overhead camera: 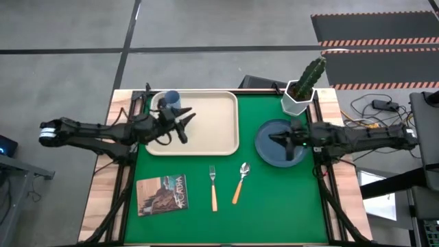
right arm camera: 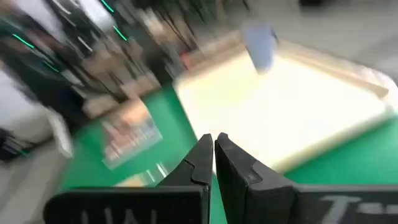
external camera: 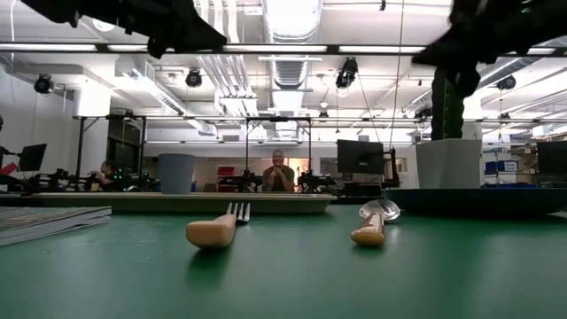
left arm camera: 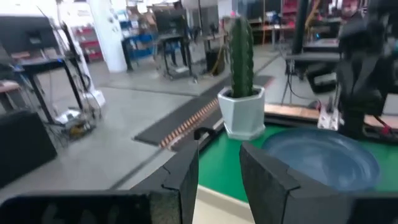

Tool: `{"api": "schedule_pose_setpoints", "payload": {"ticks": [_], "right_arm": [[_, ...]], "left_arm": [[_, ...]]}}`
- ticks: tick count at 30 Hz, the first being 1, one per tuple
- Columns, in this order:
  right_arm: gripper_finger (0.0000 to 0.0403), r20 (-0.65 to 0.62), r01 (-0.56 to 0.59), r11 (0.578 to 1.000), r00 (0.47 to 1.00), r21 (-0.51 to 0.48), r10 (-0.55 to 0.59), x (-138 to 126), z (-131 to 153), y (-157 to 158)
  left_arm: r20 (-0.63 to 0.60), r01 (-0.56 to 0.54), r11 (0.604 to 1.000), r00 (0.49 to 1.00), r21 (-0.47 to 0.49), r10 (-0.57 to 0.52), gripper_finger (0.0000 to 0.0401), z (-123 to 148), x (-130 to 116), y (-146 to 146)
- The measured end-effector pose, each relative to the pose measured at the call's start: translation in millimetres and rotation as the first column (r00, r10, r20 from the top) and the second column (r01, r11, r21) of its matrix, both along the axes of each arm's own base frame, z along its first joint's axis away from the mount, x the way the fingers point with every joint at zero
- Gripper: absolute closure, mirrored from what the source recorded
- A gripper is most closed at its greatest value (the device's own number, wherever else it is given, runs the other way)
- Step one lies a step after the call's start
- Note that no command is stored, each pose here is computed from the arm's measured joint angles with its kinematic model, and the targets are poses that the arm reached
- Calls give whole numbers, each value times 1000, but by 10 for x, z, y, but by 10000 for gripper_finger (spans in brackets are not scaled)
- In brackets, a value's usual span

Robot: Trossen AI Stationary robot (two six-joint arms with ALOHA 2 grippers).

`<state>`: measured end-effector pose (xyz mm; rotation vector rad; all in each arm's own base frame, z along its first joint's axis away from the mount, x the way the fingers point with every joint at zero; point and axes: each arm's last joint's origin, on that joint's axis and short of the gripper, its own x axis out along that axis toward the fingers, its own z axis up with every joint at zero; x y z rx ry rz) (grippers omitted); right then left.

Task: Pick and place plate/cup/fork/spoon on tray
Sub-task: Put the blue plate on the white tray to the right of the blue cup

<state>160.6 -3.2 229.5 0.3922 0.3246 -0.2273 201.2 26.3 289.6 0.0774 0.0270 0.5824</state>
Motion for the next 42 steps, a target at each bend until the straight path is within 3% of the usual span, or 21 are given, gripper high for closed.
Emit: {"api": "schedule_pose_setpoints", "payload": {"ticks": [5, 8, 11, 14, 20, 32, 42], "right_arm": [[394, -322, 98, 992, 944, 77, -68, 156, 82, -5], [394, -490, 166, 981, 866, 102, -95, 261, 140, -4], [394, -658, 233, 968, 744, 95, -115, 380, 86, -2], [394, -749, 249, 963, 656, 104, -89, 559, 15, 10], [394, -846, 240, 963, 532, 124, -24, 941, -180, 32], [384, -895, 192, 976, 447, 100, 4, 1409, -315, 31], [276, -906, 201, 975, 423, 89, -4, 1385, -439, 29]], "left_arm": [[27, -7, 1000, 1000, 5, 7, 303, 17, -100, -4], [45, -2, 1000, 999, -14, 3, 303, 17, -123, -12], [48, -1, 1000, 999, -16, 2, 303, 19, -126, -13], [45, 1, 1000, 999, -16, 0, 303, 14, -121, -16], [45, 2, 1000, 999, -16, -1, 303, 14, -120, -16], [46, 5, 1000, 999, -15, -4, 303, 15, -120, -17], [46, 4, 1000, 999, -15, -3, 303, 16, -121, -15]]}}
